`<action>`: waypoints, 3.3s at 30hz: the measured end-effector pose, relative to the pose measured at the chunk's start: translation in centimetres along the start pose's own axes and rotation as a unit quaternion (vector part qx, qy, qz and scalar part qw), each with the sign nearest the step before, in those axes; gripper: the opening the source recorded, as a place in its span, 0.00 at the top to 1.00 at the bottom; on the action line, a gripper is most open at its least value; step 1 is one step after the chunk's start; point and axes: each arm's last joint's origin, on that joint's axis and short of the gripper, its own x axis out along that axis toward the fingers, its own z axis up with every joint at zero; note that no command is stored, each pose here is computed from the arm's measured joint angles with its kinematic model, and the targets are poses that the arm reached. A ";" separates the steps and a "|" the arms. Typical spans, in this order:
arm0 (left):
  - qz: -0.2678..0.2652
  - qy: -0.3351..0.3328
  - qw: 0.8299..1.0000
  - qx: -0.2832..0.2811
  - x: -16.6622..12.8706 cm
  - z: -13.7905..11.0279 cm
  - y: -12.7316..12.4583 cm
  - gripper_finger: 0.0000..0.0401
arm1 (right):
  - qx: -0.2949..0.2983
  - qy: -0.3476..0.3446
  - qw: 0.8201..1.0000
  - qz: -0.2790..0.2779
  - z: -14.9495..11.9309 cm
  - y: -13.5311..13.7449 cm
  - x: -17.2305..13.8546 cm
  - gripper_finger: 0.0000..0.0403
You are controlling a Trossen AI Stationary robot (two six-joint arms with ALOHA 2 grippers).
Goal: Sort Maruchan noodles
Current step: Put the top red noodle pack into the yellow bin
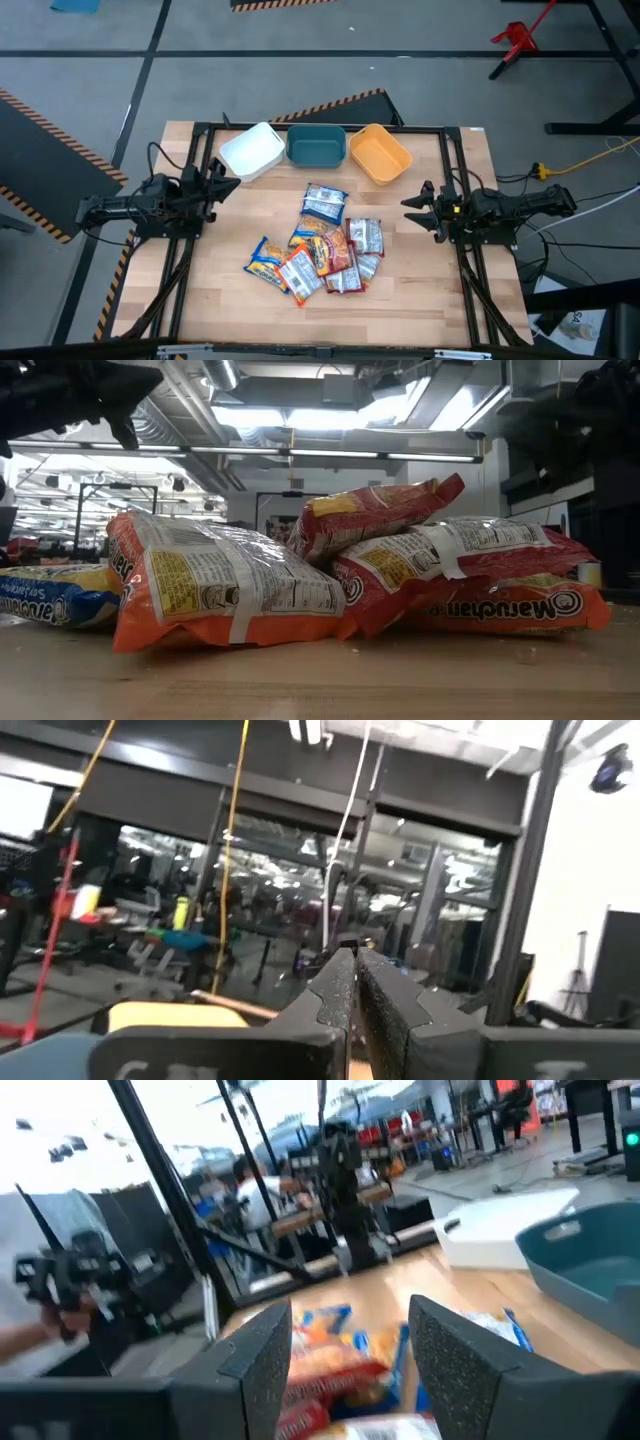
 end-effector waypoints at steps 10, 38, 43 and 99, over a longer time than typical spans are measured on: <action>-0.001 -0.007 1.000 -0.010 0.0 0.1 0.0 0.97 | -0.022 0.072 0.994 -0.079 1.3 0.6 2.9 0.51; -0.005 -0.004 0.999 -0.044 0.0 0.1 0.0 0.97 | -0.226 0.596 0.766 -0.089 -1.1 -1.0 13.2 0.20; -0.002 -0.002 0.999 -0.036 0.0 0.0 0.0 0.97 | -0.305 0.595 0.744 -0.018 -0.5 -0.7 13.8 0.20; 0.042 0.055 0.995 -0.070 -0.1 -1.2 0.5 0.97 | -0.266 0.607 0.731 -0.163 -2.3 -1.7 19.0 1.00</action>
